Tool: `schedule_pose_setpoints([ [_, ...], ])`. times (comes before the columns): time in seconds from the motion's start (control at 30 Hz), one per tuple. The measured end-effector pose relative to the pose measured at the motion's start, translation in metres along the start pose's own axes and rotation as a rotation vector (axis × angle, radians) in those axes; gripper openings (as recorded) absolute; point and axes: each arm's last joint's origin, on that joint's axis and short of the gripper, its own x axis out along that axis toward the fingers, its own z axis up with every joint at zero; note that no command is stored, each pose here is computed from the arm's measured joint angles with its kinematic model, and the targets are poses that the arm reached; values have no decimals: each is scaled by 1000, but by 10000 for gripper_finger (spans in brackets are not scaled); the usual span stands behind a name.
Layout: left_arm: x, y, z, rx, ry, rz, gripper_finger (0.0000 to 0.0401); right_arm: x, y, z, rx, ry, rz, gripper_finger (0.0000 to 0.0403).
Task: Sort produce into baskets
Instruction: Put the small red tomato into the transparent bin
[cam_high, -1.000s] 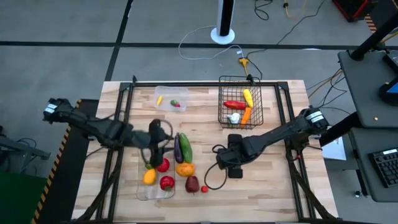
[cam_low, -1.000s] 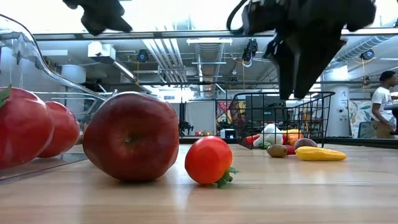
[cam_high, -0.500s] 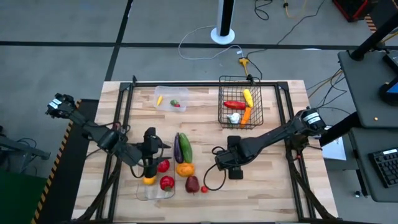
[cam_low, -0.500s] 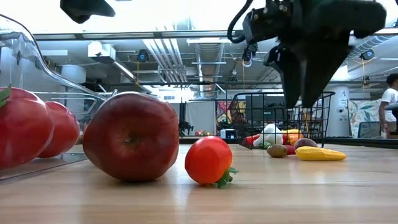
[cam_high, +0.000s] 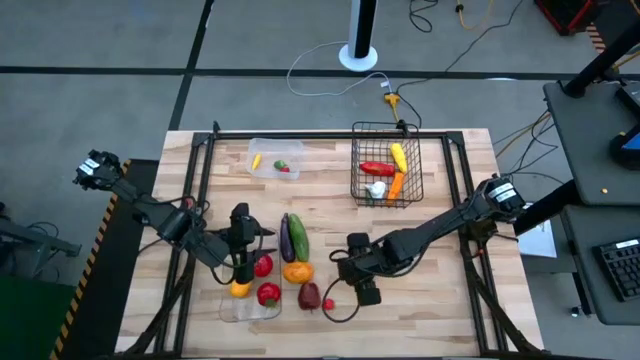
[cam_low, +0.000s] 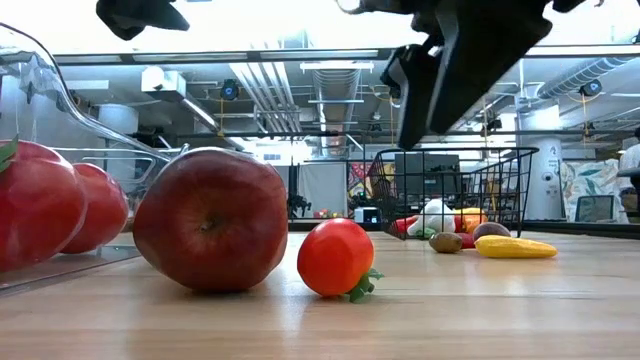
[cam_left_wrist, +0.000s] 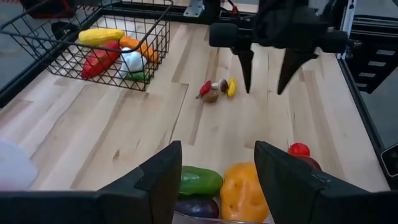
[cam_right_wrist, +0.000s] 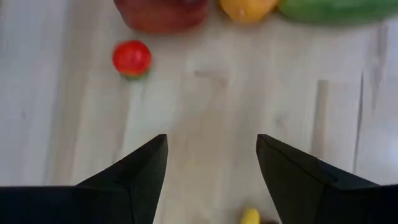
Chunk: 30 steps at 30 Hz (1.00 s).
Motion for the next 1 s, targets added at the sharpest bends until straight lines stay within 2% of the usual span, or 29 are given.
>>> schedule_pose_setpoints([
  [0.27, 8, -5, -3, -1, 15, 10, 184, 3, 6, 10, -15, -120, -27, 268],
  [0.43, 11, -7, -3, -19, 11, 8, 184, 12, 12, 17, -14, -185, -4, 282],
  [0.63, 8, -7, -3, -29, 6, -1, 184, 43, 25, 13, -12, -158, 21, 286],
  [0.87, 7, -8, -4, -17, 11, -6, 184, 65, 38, 14, 27, -133, 105, 276],
  [1.0, 7, -8, -4, -14, 11, -5, 184, 85, 45, 15, 16, -112, 107, 269],
])
